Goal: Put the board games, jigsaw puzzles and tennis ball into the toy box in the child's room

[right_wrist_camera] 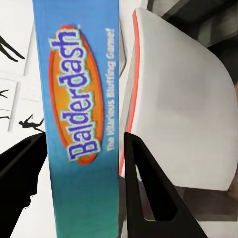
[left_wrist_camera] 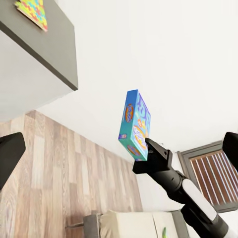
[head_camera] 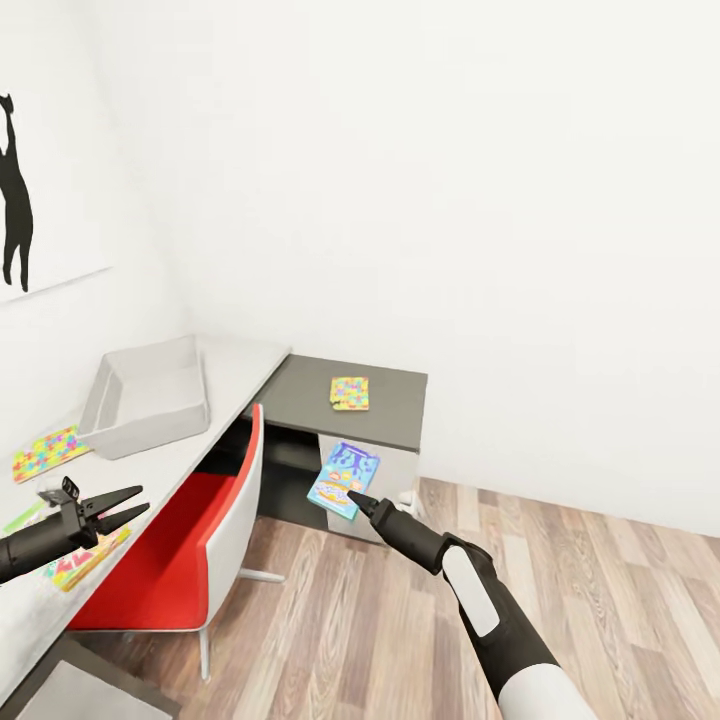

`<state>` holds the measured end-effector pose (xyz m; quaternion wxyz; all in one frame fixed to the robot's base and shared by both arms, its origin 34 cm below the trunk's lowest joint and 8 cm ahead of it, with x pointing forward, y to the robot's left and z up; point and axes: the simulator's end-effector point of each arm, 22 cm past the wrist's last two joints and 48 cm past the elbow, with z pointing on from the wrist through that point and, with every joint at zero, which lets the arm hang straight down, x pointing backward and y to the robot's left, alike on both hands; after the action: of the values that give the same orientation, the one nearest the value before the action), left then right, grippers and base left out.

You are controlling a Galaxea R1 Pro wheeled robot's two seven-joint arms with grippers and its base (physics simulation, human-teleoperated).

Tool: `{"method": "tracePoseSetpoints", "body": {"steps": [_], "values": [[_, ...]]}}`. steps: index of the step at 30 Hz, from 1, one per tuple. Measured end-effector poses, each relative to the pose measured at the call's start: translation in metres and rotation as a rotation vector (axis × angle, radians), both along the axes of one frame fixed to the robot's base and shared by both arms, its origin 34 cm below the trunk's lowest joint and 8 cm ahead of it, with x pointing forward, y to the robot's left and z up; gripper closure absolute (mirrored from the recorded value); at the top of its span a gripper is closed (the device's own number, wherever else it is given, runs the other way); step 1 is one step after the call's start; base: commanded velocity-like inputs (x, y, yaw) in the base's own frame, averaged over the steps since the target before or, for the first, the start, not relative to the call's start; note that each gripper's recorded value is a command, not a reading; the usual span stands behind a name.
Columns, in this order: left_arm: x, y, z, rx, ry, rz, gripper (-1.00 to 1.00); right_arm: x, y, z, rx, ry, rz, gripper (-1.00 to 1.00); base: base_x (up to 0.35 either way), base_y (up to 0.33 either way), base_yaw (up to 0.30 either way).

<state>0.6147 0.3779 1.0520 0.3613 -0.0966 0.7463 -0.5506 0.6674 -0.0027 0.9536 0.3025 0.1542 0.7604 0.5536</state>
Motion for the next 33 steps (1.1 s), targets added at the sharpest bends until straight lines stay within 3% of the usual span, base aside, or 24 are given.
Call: {"method": "tracePoseSetpoints", "body": {"steps": [12, 33], "values": [[-0.001, 0.0, 0.006, -0.001, -0.013, 0.0, -1.0, 0.0, 0.001, 0.007, 0.0, -0.014, 0.001, 1.0, 0.278, -0.126, 0.162], [-0.002, -0.001, 0.016, -0.001, -0.032, -0.001, -1.0, 0.002, 0.001, 0.018, 0.003, -0.033, -0.001, 1.0, 0.031, -0.041, 0.143]]}}
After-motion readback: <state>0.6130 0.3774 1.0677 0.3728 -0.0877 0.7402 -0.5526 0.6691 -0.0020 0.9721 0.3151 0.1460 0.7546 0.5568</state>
